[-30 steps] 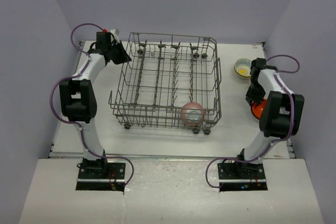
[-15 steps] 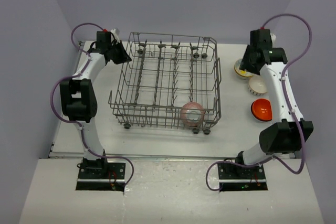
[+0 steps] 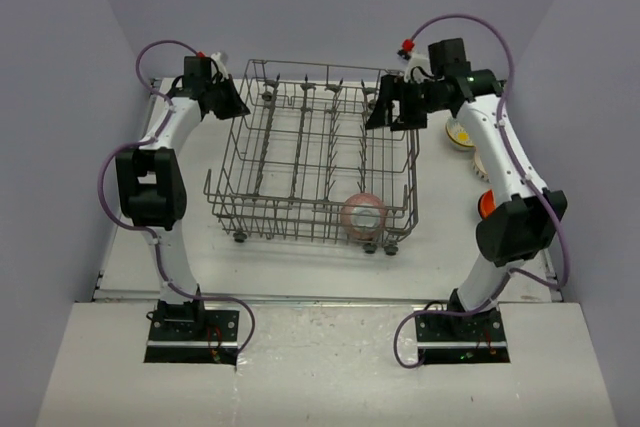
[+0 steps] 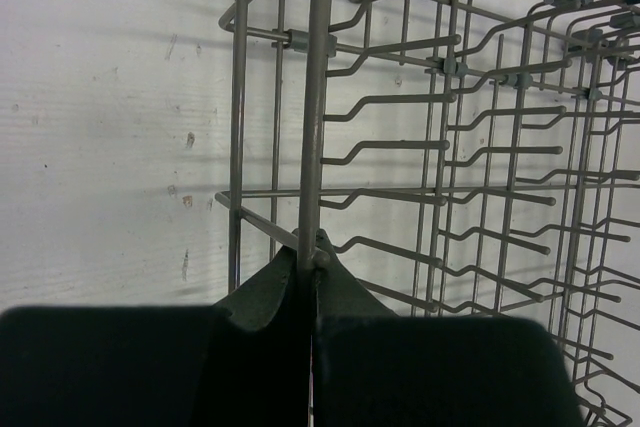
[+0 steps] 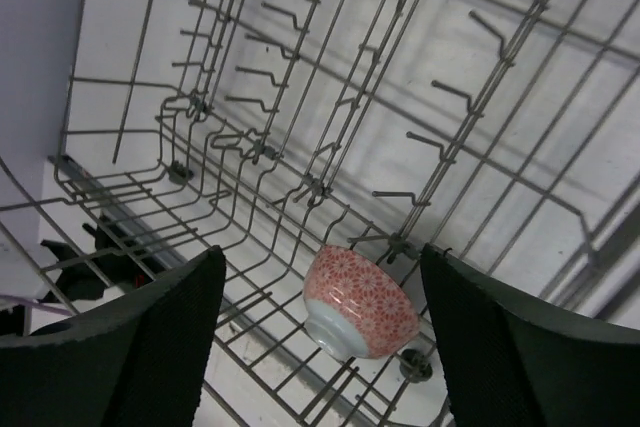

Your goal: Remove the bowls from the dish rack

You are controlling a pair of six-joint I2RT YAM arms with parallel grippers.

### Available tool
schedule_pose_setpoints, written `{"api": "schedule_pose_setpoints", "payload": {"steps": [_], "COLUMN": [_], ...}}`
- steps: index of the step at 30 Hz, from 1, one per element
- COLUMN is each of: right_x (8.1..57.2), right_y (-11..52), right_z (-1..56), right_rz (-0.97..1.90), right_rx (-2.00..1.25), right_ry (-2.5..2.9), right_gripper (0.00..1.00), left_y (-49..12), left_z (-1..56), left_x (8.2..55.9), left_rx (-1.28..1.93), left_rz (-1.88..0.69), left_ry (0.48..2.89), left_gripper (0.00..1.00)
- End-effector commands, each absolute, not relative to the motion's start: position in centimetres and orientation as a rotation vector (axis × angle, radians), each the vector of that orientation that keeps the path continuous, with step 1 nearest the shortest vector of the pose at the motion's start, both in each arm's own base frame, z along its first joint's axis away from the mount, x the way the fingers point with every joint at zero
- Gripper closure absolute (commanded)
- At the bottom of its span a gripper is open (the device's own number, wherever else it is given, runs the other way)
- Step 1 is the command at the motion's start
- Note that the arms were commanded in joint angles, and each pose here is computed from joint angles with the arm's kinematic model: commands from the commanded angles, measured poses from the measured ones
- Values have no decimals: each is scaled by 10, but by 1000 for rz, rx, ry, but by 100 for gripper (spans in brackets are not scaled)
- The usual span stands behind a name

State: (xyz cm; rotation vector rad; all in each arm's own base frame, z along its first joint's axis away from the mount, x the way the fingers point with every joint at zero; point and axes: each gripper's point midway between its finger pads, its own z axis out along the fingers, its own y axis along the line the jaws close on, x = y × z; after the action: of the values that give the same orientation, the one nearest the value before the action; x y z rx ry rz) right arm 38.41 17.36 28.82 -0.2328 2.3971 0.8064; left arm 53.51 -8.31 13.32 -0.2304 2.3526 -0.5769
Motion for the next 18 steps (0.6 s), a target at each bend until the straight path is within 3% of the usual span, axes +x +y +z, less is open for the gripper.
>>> {"api": "schedule_pose_setpoints", "payload": {"steps": [1, 8, 18], "right_x": [352, 330, 303], "right_y": [204, 220, 214], "right_z": [254, 187, 136], "right_rz": [974, 902, 780], "right_rx": [-383, -478, -562], "right_ry": [2514, 2701, 2823], "right_gripper": [18, 14, 5], "left_y": [-32, -36, -38], "left_z": [63, 64, 61], "left_x": [498, 494, 495], "left_rx": [-450, -454, -449], "left_rz": [-339, -365, -381], "left_ry": [2567, 2566, 2566], "left_gripper": [100, 100, 100]}}
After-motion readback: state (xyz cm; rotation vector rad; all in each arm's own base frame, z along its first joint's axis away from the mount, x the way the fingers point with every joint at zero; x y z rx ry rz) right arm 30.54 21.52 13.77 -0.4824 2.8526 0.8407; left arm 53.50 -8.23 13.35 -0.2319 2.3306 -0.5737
